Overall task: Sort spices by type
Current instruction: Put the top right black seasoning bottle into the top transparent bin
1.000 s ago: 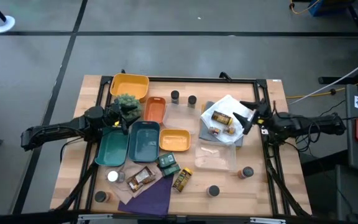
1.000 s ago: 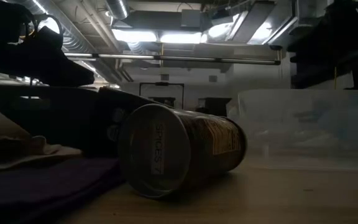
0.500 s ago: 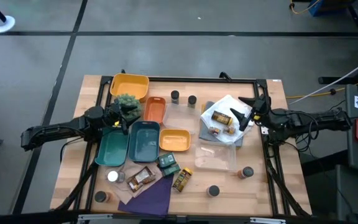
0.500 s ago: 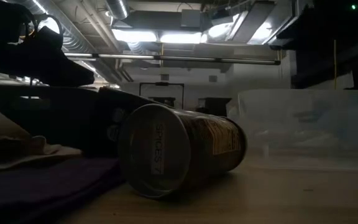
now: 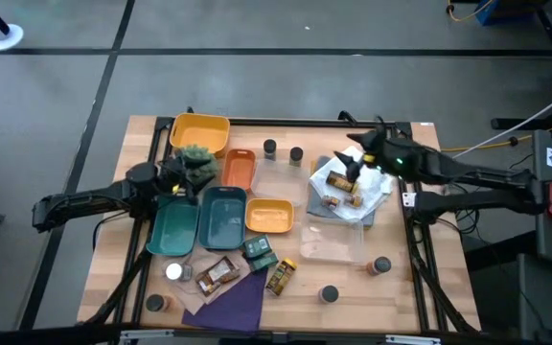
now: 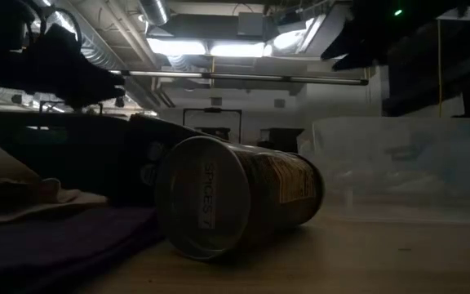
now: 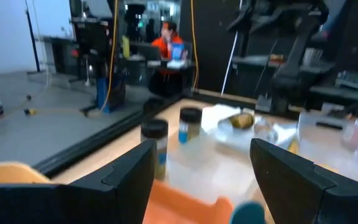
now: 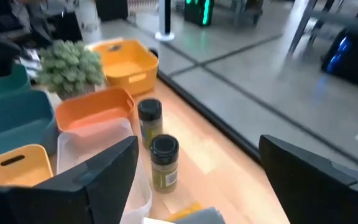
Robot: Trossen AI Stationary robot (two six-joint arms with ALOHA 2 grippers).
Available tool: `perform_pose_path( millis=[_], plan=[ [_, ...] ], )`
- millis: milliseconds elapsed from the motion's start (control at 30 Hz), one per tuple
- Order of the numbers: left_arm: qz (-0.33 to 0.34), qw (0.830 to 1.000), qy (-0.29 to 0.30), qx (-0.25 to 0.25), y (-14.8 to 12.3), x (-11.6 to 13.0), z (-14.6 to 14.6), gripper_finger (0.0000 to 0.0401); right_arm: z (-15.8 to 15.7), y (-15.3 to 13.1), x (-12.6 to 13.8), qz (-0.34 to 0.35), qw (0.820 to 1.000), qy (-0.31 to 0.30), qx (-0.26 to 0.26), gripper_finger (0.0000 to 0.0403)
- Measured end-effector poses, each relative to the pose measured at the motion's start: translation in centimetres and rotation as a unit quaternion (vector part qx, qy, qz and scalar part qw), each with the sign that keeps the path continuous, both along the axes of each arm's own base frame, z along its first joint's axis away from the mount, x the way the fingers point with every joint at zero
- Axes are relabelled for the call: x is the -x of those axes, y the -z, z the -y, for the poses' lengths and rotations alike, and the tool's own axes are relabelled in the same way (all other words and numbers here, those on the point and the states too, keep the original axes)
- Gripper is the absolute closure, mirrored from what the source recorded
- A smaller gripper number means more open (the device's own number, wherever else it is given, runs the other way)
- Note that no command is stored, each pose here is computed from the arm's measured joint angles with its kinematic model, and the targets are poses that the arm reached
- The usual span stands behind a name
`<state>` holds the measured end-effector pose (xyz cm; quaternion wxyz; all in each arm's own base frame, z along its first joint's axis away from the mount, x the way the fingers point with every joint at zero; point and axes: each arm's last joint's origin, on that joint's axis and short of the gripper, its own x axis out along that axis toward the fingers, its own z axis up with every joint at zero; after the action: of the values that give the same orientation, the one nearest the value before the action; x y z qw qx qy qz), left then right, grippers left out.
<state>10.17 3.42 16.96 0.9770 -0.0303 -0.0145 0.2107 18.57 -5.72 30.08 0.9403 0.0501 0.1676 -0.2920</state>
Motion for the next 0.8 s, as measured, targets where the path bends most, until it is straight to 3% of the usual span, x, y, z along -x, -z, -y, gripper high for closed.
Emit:
perform_pose_path(
  millis=[400,800],
  plan=[
    [0.027,1.000,-0.001,-0.013,-0.6,0.0,0.0,0.0150,6.9,3.1,-6.0,-0.114,0.990,-0.060,-0.052,0.0070],
    [0.028,1.000,-0.001,0.003,-0.5,0.0,0.0,0.0150,9.5,4.4,-11.4,-0.165,0.974,-0.152,-0.030,0.0070]
  ],
)
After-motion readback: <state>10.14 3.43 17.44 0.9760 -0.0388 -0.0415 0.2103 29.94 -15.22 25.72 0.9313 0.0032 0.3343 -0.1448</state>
